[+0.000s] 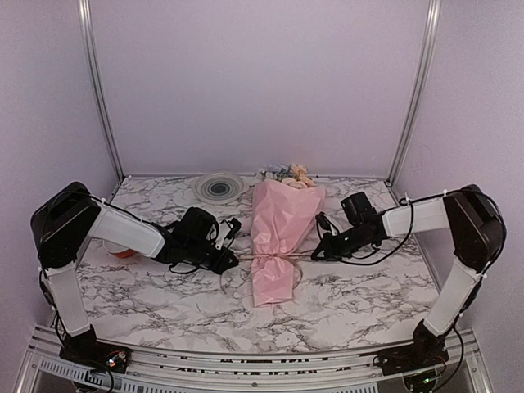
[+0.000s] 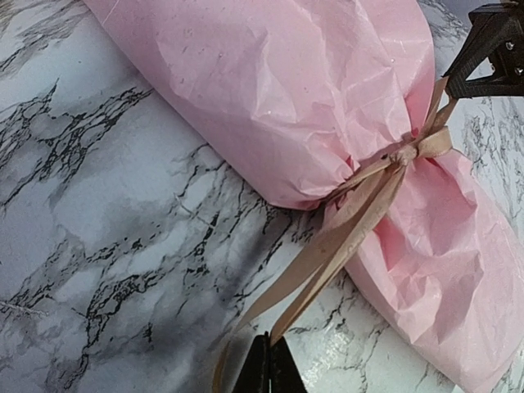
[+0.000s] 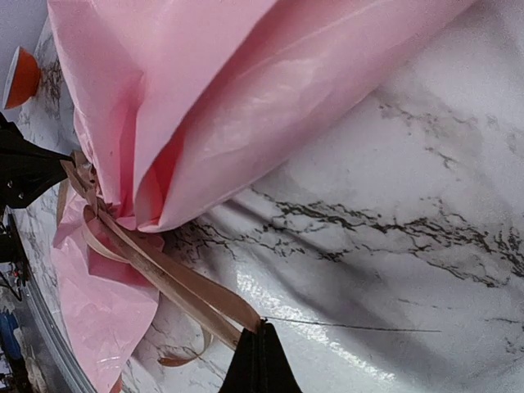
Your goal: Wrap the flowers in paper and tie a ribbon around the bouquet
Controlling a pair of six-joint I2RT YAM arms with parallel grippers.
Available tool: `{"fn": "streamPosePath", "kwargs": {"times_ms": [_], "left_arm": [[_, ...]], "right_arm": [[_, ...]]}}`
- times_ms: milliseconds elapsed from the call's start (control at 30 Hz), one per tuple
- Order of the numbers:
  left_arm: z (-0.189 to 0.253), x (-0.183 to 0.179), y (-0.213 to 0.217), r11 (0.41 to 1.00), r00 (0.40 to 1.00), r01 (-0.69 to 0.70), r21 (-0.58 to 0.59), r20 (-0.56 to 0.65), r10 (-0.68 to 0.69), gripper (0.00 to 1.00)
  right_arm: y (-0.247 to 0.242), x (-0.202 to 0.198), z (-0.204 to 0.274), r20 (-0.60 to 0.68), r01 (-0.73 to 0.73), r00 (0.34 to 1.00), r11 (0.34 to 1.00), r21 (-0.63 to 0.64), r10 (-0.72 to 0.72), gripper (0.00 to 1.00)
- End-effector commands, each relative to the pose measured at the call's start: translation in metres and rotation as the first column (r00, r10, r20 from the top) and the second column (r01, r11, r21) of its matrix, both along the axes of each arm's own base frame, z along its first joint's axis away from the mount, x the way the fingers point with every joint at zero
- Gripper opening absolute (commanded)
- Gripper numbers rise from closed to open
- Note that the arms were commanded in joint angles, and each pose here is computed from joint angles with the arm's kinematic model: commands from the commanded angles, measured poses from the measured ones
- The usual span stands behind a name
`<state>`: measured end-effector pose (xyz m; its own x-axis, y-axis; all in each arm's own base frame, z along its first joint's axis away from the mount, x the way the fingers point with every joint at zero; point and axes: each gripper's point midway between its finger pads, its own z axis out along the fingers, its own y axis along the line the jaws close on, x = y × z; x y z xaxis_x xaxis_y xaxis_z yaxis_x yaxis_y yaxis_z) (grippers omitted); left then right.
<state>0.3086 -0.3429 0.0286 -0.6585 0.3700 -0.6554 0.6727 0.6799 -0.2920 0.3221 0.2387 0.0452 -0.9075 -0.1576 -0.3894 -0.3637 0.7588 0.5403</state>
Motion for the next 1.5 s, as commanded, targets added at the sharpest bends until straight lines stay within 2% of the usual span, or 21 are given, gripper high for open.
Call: {"fn": "streamPosePath", "kwargs": {"times_ms": [0, 333, 467, 533, 900, 1167, 1333, 1467], "left_arm": [[-0.025, -0.001, 0.025, 0.994, 0.995, -0.067, 0.084, -0.071, 0.073, 0.00], [-0.034, -0.002, 0.031, 0.992, 0.994, -0.067, 0.108, -0.077, 0.075, 0.00], [-0.043, 0.001, 0.044, 0.980, 0.991, -0.099, 0.172, -0.068, 0.112, 0.00], [-0.052, -0.001, 0.052, 0.970, 0.988, -0.103, 0.222, -0.088, 0.125, 0.00], [-0.058, -0.001, 0.062, 0.961, 0.987, -0.110, 0.255, -0.089, 0.137, 0.00], [-0.053, -0.003, 0.056, 0.966, 0.991, -0.087, 0.242, -0.081, 0.109, 0.00], [-0.058, -0.002, 0.067, 0.953, 0.989, -0.113, 0.281, -0.059, 0.134, 0.00], [-0.056, -0.007, 0.062, 0.961, 0.991, -0.088, 0.261, -0.078, 0.112, 0.00]], "right_arm": [[-0.031, 0.008, -0.008, -0.012, 0.106, 0.994, 0.994, -0.023, -0.106, 0.00], [-0.071, 0.003, -0.035, -0.064, 0.212, 0.974, 0.974, -0.077, -0.217, 0.00], [-0.088, 0.007, -0.039, -0.067, 0.266, 0.960, 0.960, -0.087, -0.272, 0.00], [-0.091, 0.006, -0.041, -0.068, 0.263, 0.960, 0.960, -0.095, -0.270, 0.00], [-0.098, 0.005, -0.046, -0.072, 0.271, 0.957, 0.955, -0.125, -0.281, 0.00], [-0.092, 0.005, -0.045, -0.088, 0.243, 0.964, 0.966, -0.088, -0.251, 0.00], [-0.103, 0.006, -0.046, -0.083, 0.268, 0.958, 0.959, -0.097, -0.276, 0.00], [-0.098, 0.000, -0.051, -0.108, 0.229, 0.966, 0.972, -0.056, -0.234, 0.00]]}}
